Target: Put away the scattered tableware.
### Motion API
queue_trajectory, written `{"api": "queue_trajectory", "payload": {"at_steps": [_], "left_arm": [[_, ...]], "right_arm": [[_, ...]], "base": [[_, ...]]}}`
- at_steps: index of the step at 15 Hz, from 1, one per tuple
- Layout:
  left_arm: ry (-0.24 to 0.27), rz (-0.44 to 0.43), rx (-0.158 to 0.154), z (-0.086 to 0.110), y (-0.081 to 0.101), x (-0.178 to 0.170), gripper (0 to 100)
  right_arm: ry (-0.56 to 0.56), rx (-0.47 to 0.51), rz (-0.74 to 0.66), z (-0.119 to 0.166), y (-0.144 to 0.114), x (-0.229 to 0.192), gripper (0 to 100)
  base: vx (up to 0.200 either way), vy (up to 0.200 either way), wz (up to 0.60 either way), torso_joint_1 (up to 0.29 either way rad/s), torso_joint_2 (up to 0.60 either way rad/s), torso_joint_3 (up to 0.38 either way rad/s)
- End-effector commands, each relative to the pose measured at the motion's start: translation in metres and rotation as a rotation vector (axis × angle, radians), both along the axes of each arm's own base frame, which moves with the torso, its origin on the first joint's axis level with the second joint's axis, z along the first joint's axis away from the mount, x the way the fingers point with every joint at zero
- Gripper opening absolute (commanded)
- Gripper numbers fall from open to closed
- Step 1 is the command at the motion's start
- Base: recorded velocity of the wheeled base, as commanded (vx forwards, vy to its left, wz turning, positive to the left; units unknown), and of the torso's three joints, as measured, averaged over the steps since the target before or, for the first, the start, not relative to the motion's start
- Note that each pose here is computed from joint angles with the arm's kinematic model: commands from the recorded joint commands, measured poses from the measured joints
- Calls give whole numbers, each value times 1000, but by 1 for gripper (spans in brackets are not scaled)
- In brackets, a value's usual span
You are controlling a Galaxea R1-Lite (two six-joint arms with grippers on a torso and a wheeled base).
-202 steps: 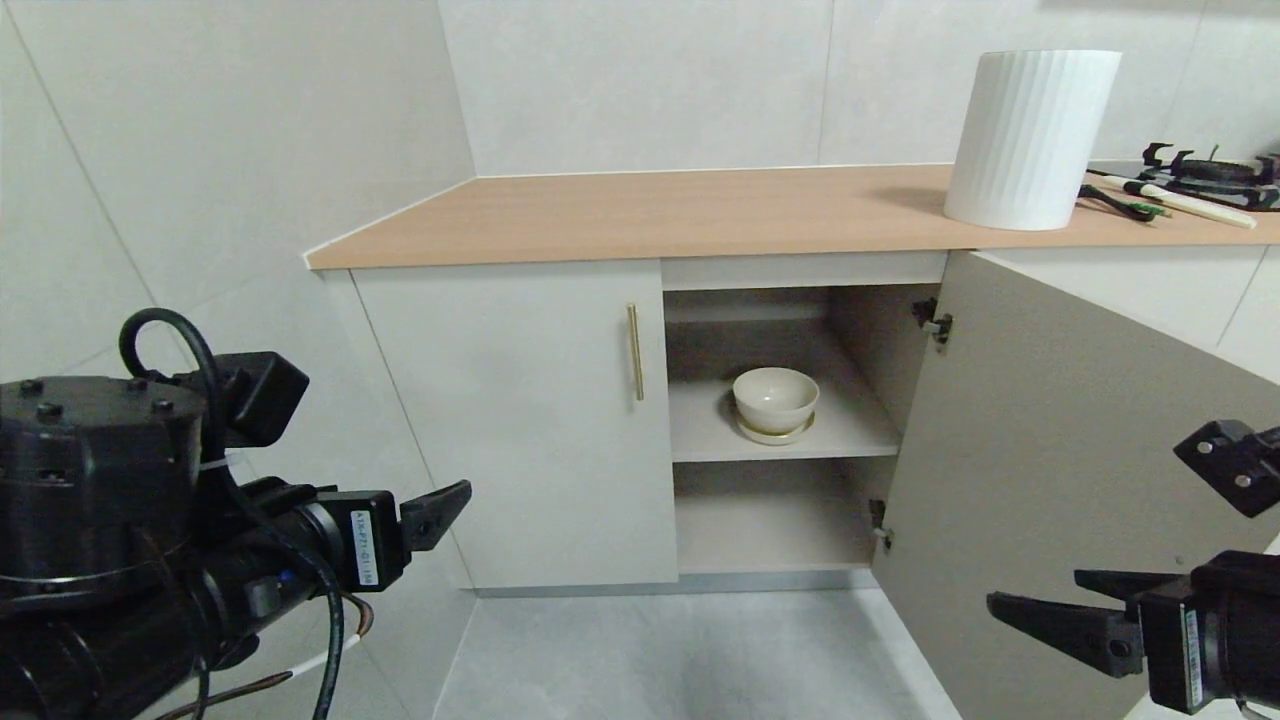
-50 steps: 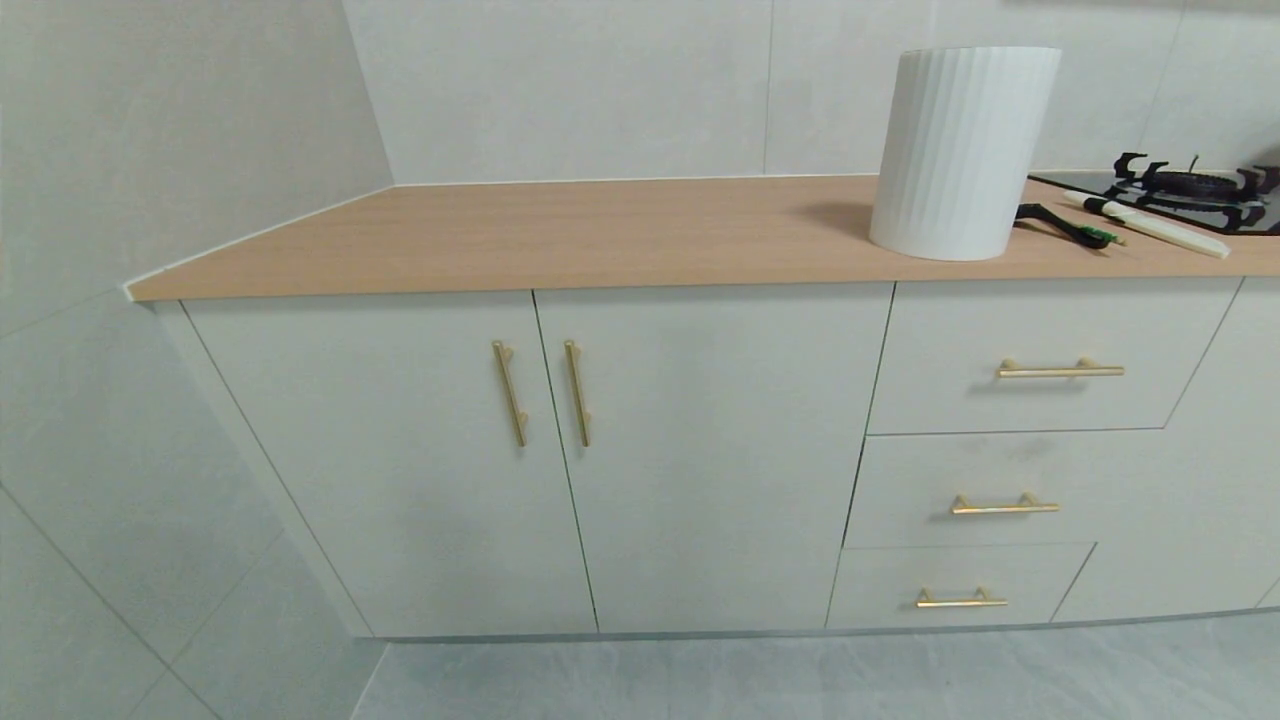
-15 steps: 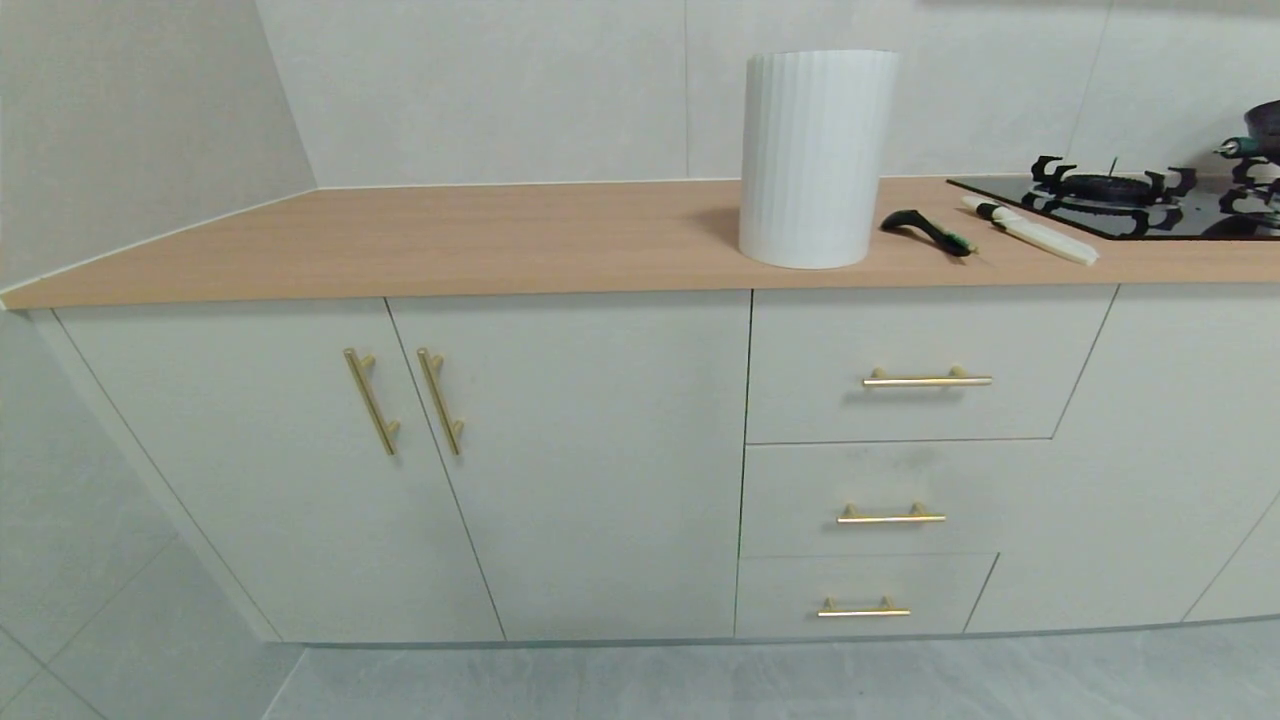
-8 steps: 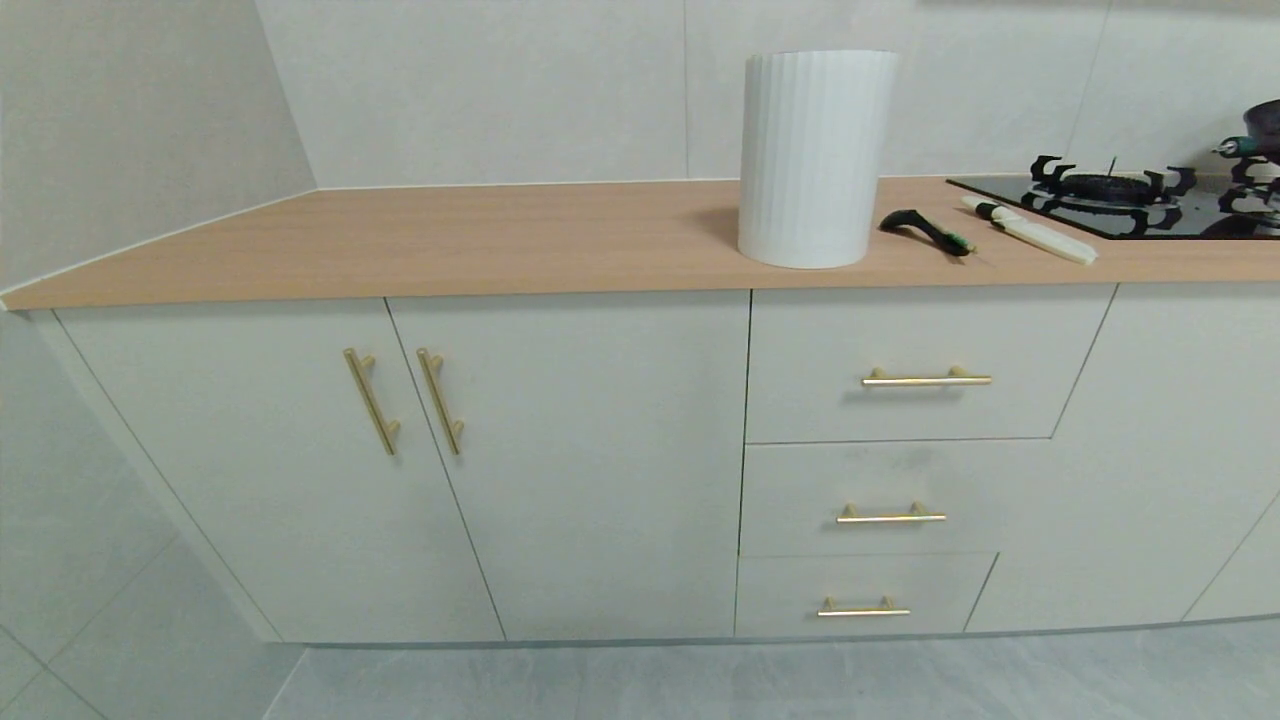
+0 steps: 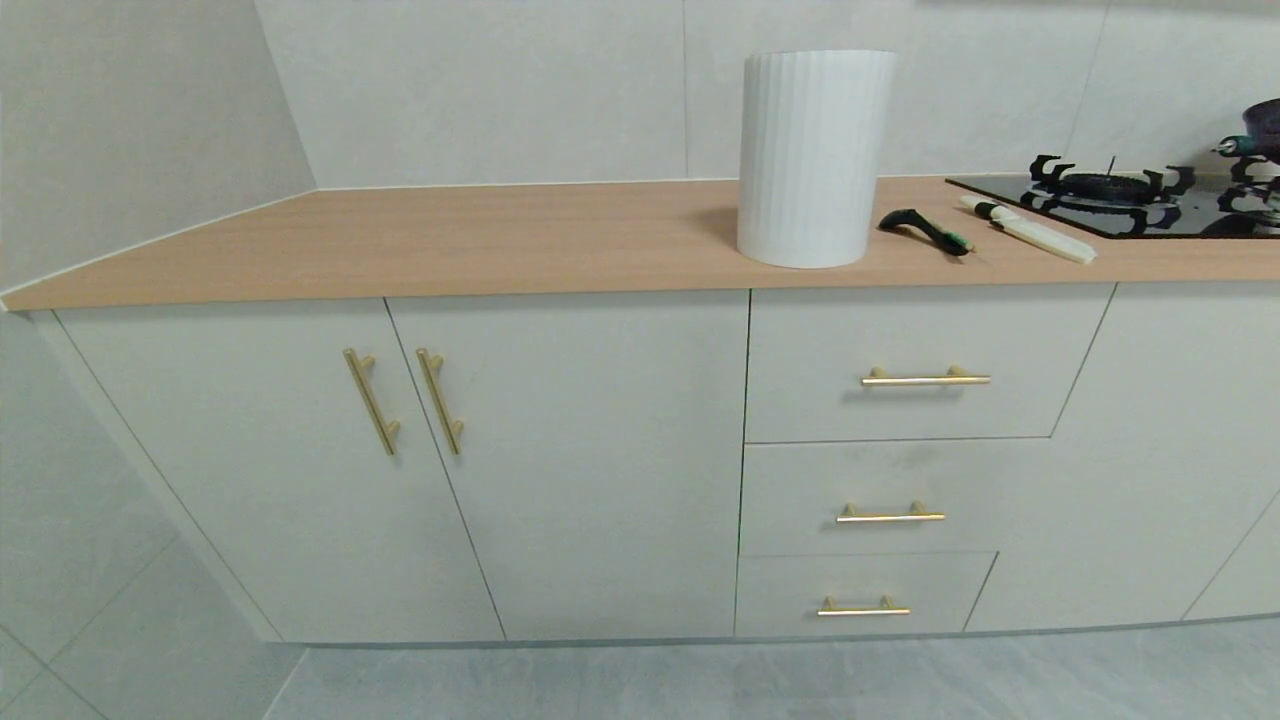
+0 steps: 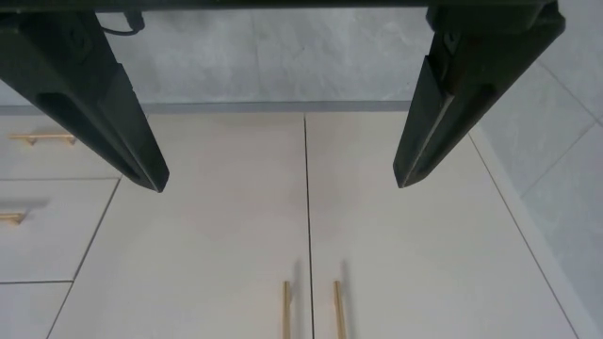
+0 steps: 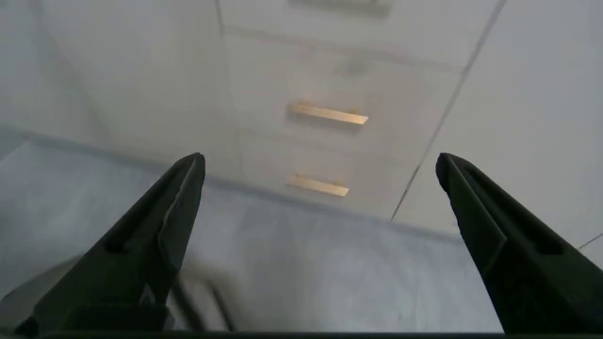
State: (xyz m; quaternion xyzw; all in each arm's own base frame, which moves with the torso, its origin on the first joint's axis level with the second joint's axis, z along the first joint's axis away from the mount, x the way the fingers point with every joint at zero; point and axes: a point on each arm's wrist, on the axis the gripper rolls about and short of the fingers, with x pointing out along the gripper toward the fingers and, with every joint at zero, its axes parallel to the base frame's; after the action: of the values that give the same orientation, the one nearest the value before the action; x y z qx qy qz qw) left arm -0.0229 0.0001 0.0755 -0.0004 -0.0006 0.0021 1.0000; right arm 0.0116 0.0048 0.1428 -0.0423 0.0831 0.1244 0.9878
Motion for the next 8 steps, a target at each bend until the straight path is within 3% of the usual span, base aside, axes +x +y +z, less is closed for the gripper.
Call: {"api": "queue_trajectory", "payload": {"at_steps": [1,4,8], "left_arm": [[1,-1,-1,0,0,0,100],[1,-1,-1,0,0,0,100],[1,0,-1,0,0,0,100]], "right_arm": [[298,-4,78,30,9,84,100],[384,-6,74,35,14,141,100],[530,-7,63,17,19,215,100]], "base": [[0,0,0,0,0,0],[0,0,0,0,0,0],[0,0,0,0,0,0]]}}
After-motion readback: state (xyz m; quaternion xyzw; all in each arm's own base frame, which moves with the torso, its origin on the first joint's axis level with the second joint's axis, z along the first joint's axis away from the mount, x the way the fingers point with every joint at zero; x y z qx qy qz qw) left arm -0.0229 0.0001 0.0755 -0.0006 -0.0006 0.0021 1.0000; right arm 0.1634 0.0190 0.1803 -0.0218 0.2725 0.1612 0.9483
